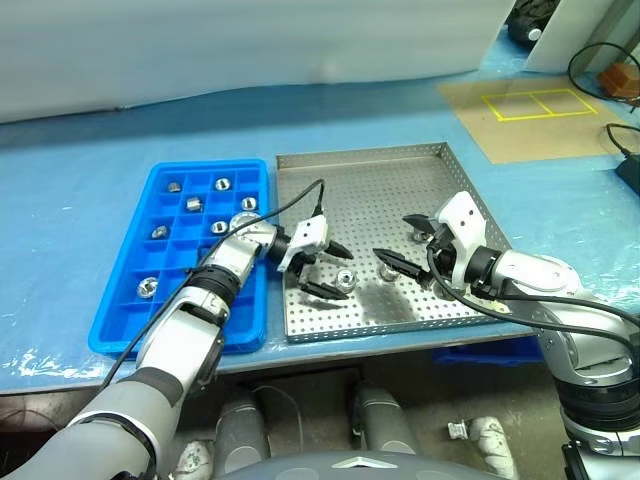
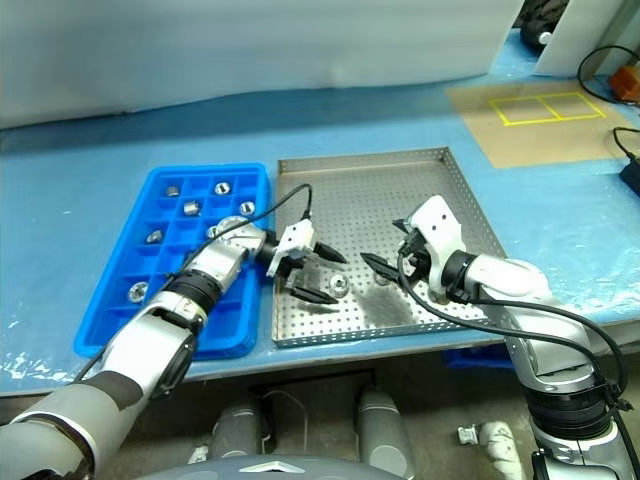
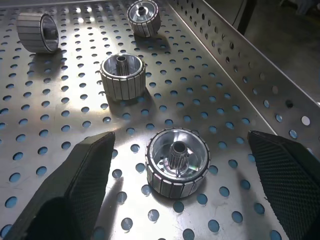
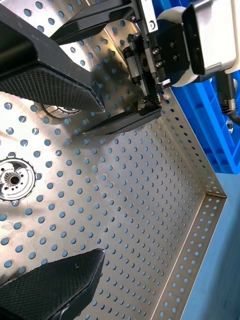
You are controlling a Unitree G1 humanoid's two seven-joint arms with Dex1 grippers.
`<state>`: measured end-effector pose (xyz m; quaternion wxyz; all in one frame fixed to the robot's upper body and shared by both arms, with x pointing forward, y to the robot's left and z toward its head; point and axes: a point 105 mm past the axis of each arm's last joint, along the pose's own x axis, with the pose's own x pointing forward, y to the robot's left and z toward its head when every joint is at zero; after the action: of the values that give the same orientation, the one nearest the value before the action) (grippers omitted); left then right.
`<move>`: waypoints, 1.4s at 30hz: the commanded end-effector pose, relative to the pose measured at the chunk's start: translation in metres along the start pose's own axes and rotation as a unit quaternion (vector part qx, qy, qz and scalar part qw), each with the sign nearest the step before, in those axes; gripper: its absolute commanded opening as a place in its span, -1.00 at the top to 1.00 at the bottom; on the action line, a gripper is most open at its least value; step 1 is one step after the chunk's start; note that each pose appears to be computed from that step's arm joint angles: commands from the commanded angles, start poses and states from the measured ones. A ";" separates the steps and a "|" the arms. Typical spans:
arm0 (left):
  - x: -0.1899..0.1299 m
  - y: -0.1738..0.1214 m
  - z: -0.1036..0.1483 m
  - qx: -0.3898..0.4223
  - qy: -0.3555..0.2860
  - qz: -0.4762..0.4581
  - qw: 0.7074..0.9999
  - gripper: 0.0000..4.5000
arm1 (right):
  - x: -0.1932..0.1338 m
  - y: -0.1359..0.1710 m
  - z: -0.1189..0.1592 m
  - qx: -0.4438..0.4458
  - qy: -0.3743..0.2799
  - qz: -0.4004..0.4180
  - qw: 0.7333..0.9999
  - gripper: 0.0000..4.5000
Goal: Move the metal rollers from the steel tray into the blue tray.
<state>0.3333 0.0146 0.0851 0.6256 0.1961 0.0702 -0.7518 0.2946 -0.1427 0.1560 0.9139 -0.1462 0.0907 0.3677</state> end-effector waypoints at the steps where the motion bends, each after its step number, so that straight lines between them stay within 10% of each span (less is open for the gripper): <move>1: 0.006 -0.007 -0.015 -0.019 0.018 -0.003 1.000 -0.99 | -0.002 -0.001 0.009 -0.015 -0.014 -0.004 1.000 -1.00; 8: 0.008 -0.003 -0.017 -0.033 0.025 0.009 0.999 -0.28 | -0.003 -0.003 0.007 -0.014 -0.013 -0.012 1.000 -1.00; 14: 0.005 -0.001 -0.015 -0.029 0.020 0.013 0.999 -0.07 | -0.002 -0.005 0.008 -0.015 -0.013 -0.019 1.000 -1.00; 31: -0.041 0.016 0.014 -0.046 -0.070 0.099 0.992 -0.07 | 0.015 -0.007 0.016 -0.026 -0.025 0.019 0.999 -1.00; 42: -0.015 0.001 0.025 -0.016 -0.076 0.059 0.995 -0.07 | 0.025 -0.003 0.015 -0.028 -0.029 0.035 0.999 -1.00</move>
<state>0.3291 0.0232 0.1054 0.6783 0.1188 0.0405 -0.7239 0.3174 -0.1233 0.1549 0.8976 -0.1486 0.0793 0.4074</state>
